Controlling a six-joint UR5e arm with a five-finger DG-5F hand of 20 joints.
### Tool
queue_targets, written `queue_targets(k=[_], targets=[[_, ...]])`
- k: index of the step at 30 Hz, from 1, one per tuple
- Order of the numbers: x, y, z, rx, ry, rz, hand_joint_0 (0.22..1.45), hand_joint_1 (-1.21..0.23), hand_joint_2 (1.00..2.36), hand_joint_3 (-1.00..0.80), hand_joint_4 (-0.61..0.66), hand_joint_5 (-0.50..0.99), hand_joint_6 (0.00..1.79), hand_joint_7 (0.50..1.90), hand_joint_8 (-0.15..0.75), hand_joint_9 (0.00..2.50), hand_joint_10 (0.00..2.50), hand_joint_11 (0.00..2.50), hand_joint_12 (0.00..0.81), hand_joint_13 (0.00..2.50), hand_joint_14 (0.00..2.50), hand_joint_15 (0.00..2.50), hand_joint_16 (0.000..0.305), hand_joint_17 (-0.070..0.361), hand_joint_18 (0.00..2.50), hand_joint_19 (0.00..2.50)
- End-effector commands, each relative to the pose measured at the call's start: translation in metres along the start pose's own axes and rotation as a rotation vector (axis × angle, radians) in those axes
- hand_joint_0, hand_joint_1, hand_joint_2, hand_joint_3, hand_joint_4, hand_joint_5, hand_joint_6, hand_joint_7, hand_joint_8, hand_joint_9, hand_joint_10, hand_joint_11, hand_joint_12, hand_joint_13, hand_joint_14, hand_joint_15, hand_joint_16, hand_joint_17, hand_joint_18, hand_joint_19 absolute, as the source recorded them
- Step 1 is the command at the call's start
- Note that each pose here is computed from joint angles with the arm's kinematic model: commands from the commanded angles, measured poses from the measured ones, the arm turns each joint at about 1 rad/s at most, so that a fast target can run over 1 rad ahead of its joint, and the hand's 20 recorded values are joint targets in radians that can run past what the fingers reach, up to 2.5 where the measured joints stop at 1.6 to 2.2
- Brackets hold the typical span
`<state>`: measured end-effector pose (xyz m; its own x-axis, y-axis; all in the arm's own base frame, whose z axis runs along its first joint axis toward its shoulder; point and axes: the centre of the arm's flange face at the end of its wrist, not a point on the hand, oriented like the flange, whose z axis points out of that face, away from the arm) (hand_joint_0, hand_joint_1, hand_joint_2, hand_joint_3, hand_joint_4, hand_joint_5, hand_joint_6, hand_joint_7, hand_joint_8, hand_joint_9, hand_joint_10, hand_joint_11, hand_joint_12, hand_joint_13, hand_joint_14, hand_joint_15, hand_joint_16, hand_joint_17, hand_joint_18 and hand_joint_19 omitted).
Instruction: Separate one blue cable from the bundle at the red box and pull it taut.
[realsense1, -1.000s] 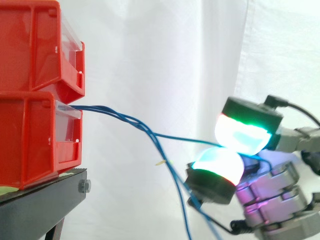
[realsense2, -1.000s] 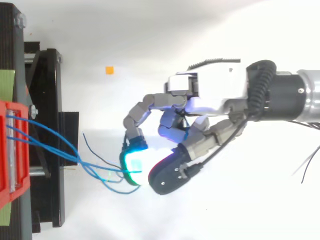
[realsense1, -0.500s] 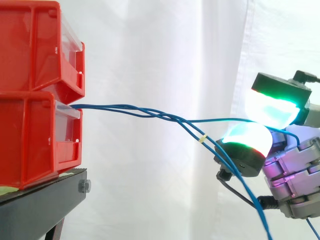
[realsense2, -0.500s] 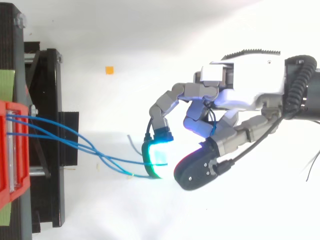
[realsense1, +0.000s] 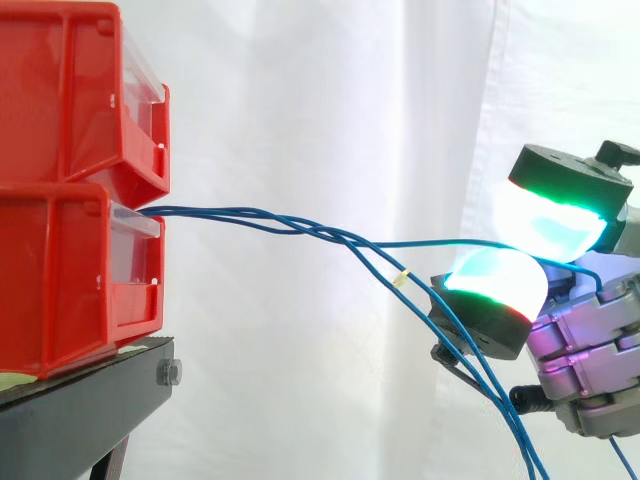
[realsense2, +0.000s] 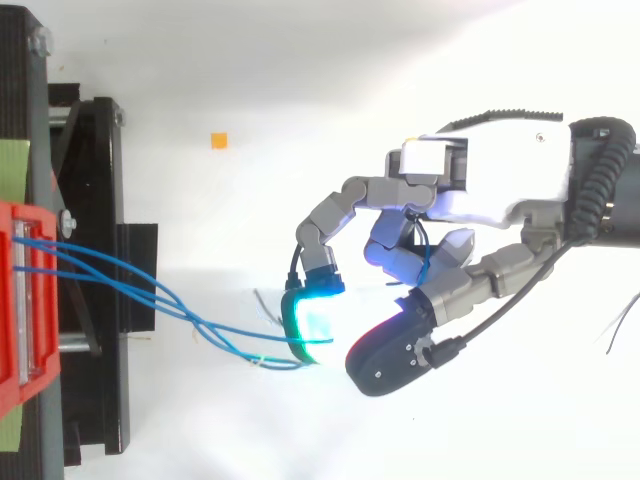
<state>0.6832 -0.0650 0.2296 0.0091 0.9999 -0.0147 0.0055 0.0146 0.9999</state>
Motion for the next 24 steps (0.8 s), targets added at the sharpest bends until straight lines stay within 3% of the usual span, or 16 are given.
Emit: queue_targets(k=[1, 24], targets=[[0.0000, 0.0006, -0.0002, -0.001, 0.000, -0.001, 0.65, -0.76, 1.01, -0.05, 0.07, -0.11, 0.90, 1.14, 0.368, 1.07, 2.50, 1.43, 0.441, 1.06, 2.50, 1.45, 0.059, 0.132, 1.73, 1.68], [0.0000, 0.0013, 0.0002, -0.002, 0.000, -0.003, 0.65, -0.77, 1.01, -0.05, 0.06, -0.11, 0.90, 1.15, 0.356, 1.06, 2.47, 1.47, 0.433, 1.04, 2.50, 1.45, 0.058, 0.130, 1.70, 1.65]])
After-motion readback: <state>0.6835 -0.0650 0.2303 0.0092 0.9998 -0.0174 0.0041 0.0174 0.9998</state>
